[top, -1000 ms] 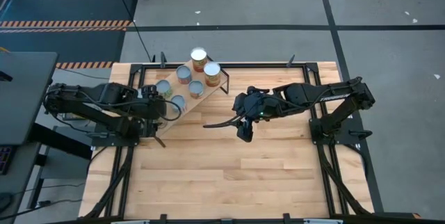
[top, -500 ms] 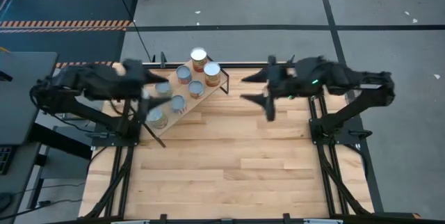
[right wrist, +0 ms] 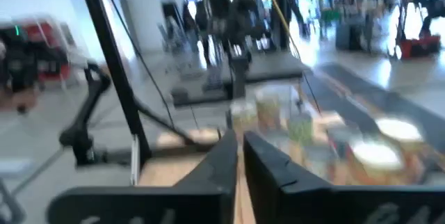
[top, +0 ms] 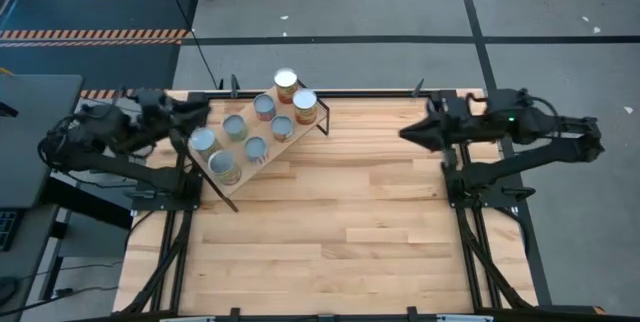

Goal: Pick and place cans onto a shelf
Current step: Return to Home Position

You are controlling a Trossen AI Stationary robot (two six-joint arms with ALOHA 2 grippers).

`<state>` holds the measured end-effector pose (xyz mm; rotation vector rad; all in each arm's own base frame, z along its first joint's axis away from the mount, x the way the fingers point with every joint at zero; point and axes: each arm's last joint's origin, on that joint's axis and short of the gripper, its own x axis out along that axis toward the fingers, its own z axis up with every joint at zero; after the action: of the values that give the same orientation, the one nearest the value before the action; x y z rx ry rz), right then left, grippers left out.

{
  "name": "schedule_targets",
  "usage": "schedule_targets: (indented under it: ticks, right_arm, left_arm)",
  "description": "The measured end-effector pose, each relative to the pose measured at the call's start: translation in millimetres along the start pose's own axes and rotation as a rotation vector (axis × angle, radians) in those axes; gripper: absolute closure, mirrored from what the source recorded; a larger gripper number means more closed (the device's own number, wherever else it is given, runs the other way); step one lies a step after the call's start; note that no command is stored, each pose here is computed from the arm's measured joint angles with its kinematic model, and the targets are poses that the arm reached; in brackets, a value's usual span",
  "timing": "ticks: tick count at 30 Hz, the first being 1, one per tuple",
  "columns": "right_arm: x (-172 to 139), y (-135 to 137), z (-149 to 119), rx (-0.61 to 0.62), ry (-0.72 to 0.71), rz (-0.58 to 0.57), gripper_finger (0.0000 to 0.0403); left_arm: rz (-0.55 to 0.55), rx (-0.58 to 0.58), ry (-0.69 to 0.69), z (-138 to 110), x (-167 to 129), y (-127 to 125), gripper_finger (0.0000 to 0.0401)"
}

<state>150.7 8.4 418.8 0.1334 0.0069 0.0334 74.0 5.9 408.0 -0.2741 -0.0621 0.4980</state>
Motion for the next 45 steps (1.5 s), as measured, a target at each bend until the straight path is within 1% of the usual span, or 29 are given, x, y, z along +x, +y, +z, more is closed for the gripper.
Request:
schedule_targets:
  ticks: [2, 4, 7, 8, 11, 13, 16, 19, 22, 25, 27, 29, 33, 34, 36, 38, 39, 42, 45]
  right_arm:
    - [-18.4, -1.7, -8.8, 0.016, 0.05, -0.007, 0.0382]
    - [-32.1, -2.3, -13.8, 0.026, 0.053, -0.004, 0.0393]
    - [-45.9, -4.3, -24.7, 0.023, 0.078, -0.013, 0.0398]
    - [-49.2, -5.1, -27.2, 0.022, 0.069, -0.022, 0.0398]
    - [-52.3, -9.0, -41.0, -0.013, 0.081, -0.09, 0.0391]
    - [-48.8, -12.1, -54.9, -0.014, 0.103, -0.14, 0.0383]
    - [-43.1, -17.4, -75.8, 0.112, 0.102, -0.212, 0.0373]
    - [-40.0, -21.3, -94.1, 0.146, 0.063, -0.206, 0.0369]
    - [-46.3, -25.3, -105.8, 0.15, -0.007, -0.208, 0.037]
    - [-61.9, -28.5, -112.5, 0.158, -0.087, -0.217, 0.0371]
    - [-74.8, -28.5, -115.7, 0.159, -0.144, -0.192, 0.0371]
    - [-87.8, -28.0, -117.6, 0.159, -0.206, -0.172, 0.037]
    - [-108.6, -27.4, -125.6, 0.142, -0.307, -0.15, 0.0369]
    - [-108.1, -27.3, -124.3, 0.14, -0.316, -0.148, 0.0369]
    - [-107.2, -27.8, -127.9, 0.132, -0.26, -0.161, 0.0369]
    - [-107.2, -27.2, -123.2, 0.15, -0.295, -0.152, 0.0369]
    - [-107.4, -27.8, -127.5, 0.16, -0.284, -0.153, 0.0369]
    - [-103.1, -28.4, -134.6, 0.185, -0.244, -0.135, 0.0369]
    - [-100.0, -29.2, -139.4, 0.223, -0.242, -0.13, 0.0369]
  left_arm:
    - [0.056, -0.014, -0.024, -0.3, -11.7, 11.4, 0.0288]
    - [0.071, -0.026, -0.021, -1.9, -21.8, 20.4, 0.0296]
    - [0.058, -0.147, -0.053, 0.8, -32.6, 28.5, 0.0302]
    - [0.057, -0.163, -0.057, 1.0, -33.9, 29.5, 0.0302]
    - [0.064, -0.068, -0.047, -0.1, -33.5, 29.5, 0.0302]
    - [0.063, -0.047, -0.044, -2.6, -31.8, 28.8, 0.0303]
    - [0.03, -0.028, -0.012, -15.2, -25.4, 26.1, 0.0303]
    - [-0.01, -0.014, -0.03, -34.8, -15.5, 22.7, 0.0303]
    - [-0.111, 0.024, -0.062, -57.8, -6.7, 19.4, 0.0303]
    - [-0.211, 0.008, -0.112, -76.0, -4.3, 19.8, 0.0303]
    - [-0.297, -0.007, -0.139, -85.4, -4.7, 20.3, 0.0303]
    - [-0.413, -0.02, -0.162, -93.0, -6.8, 20.2, 0.0303]
    - [-0.673, -0.068, -0.232, -100.5, -14.0, 19.3, 0.0303]
    - [-0.727, -0.078, -0.237, -103.1, -15.0, 19.0, 0.0303]
    - [-0.824, -0.092, -0.242, -109.4, -16.9, 18.8, 0.0303]
    - [-0.931, -0.118, -0.273, -112.8, -19.6, 18.3, 0.0303]
    - [-0.986, -0.126, -0.28, -117.1, -19.9, 18.0, 0.0303]
    - [-1.168, -0.196, -0.334, -127.5, -21.7, 17.3, 0.0303]
    - [-1.294, -0.296, -0.367, -141.3, -23.5, 18.7, 0.0303]
